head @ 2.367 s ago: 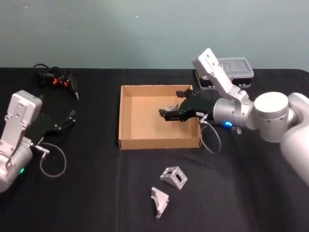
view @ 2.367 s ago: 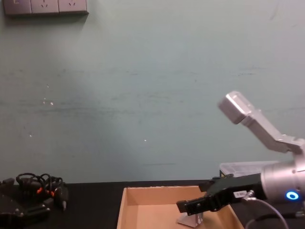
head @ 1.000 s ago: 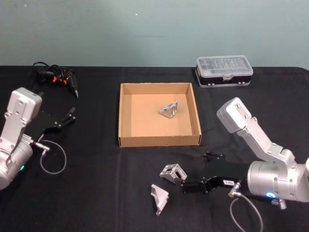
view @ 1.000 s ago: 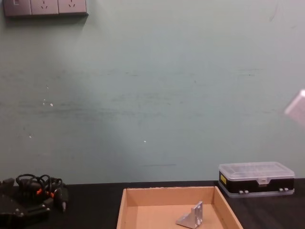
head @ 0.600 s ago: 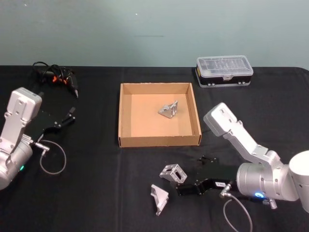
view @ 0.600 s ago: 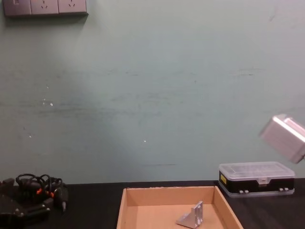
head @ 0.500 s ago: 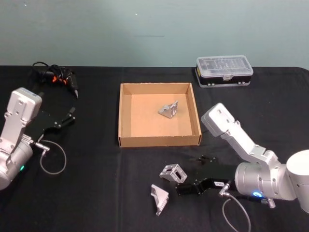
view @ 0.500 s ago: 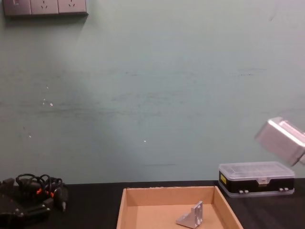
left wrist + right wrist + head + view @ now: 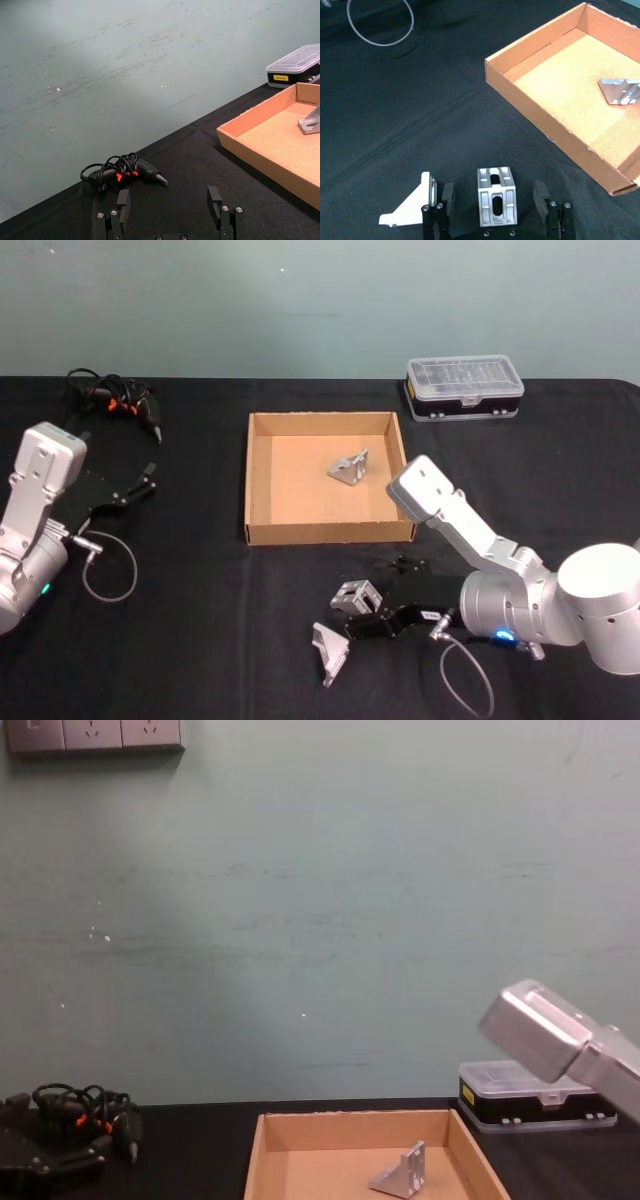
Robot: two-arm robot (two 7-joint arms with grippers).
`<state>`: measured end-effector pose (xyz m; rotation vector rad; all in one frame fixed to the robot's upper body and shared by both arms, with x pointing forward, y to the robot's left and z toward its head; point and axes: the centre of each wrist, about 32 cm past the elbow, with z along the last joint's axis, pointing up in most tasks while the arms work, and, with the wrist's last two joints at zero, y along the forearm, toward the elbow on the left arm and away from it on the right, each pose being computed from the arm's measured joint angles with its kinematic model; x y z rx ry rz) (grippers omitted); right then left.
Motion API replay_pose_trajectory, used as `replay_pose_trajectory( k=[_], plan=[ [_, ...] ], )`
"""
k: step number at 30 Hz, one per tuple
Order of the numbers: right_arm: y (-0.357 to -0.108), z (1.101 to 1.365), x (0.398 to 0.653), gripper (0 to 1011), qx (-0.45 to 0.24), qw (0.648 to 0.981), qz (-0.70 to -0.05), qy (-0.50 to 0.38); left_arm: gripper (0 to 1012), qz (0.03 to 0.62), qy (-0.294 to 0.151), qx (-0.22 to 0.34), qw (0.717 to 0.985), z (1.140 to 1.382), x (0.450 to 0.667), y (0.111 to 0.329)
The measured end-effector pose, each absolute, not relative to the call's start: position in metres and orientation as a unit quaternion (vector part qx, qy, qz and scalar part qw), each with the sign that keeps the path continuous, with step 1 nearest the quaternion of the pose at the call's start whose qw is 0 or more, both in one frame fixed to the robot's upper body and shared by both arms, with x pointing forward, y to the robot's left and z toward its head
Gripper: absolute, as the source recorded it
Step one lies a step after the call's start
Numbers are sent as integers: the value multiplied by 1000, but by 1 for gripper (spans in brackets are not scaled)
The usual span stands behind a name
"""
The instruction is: Use one hand to pick up the angle iron from the table and place it into the box.
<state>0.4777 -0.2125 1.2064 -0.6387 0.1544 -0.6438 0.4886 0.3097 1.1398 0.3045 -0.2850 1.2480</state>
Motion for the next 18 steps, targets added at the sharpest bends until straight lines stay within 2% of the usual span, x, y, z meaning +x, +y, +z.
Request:
replay_pose_trajectory(
  k=[18],
  plan=[
    [-205, 1201, 487, 1000, -313, 895, -310, 71, 1011, 580, -132, 141, 791, 1140, 489, 310]
  ],
)
